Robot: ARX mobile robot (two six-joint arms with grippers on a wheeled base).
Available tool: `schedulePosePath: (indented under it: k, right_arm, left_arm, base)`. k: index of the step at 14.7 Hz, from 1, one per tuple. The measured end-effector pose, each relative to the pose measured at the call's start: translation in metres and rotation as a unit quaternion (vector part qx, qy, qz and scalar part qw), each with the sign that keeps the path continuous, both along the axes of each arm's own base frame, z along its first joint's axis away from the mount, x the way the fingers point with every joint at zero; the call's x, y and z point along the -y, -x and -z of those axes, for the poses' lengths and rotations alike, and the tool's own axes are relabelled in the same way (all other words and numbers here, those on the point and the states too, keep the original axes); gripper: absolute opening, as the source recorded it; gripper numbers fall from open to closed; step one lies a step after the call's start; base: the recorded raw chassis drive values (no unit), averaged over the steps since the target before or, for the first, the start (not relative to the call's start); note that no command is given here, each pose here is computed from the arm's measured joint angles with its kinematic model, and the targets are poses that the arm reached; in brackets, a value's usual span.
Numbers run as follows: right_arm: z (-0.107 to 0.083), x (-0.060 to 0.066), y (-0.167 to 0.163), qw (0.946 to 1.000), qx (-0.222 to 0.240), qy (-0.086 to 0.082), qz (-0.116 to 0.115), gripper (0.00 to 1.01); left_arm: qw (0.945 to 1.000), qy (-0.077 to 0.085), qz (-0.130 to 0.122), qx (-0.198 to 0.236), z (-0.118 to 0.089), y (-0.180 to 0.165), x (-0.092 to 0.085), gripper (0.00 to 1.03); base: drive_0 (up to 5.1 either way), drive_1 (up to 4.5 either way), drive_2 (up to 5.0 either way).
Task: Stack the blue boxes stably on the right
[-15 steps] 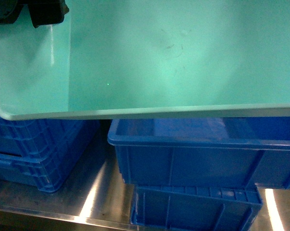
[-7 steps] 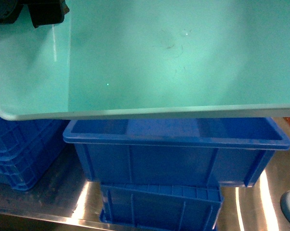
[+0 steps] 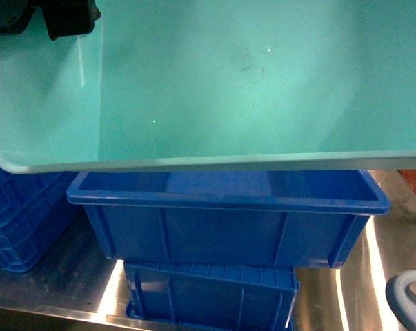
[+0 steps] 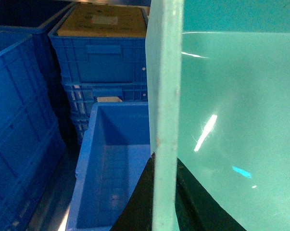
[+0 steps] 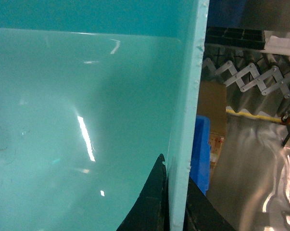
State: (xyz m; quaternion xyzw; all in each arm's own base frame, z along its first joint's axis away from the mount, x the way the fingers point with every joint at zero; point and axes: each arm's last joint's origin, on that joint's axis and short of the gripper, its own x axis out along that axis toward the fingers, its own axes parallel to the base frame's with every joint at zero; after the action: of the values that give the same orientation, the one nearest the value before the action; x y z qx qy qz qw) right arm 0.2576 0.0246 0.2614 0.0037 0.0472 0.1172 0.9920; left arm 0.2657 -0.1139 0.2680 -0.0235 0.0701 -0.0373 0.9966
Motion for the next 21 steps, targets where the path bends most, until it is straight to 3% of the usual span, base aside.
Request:
schedulePosePath:
  k: [11, 15, 21]
  right_arm:
    - [-0.0005, -0.0002, 0.0006, 1.0, 0.001, 0.0, -0.001, 0.02]
    - [0.0015, -0.0003, -0.0005, 1.0, -0.003, 0.0, -0.001, 0.02]
    - [0.0004, -0.0005, 0.0001, 1.0, 0.0, 0.0, -0.002, 0.02]
  left_arm:
    - [1.0, 0.0, 0.0, 0.0, -0.0002, -0.0002, -0.0008, 0.08]
    - [1.0, 0.0, 0.0, -0.001, 0.0005, -0.0004, -0.0006, 0.08]
    - [1.0, 0.0, -0.001, 0.0, -0.0002, -0.0004, -0.0013, 0.08]
  base:
    - [-0.2, 4.15, -4.5]
    - [-3.8, 1.81, 1.8]
    - [0.0, 0.0, 0.0]
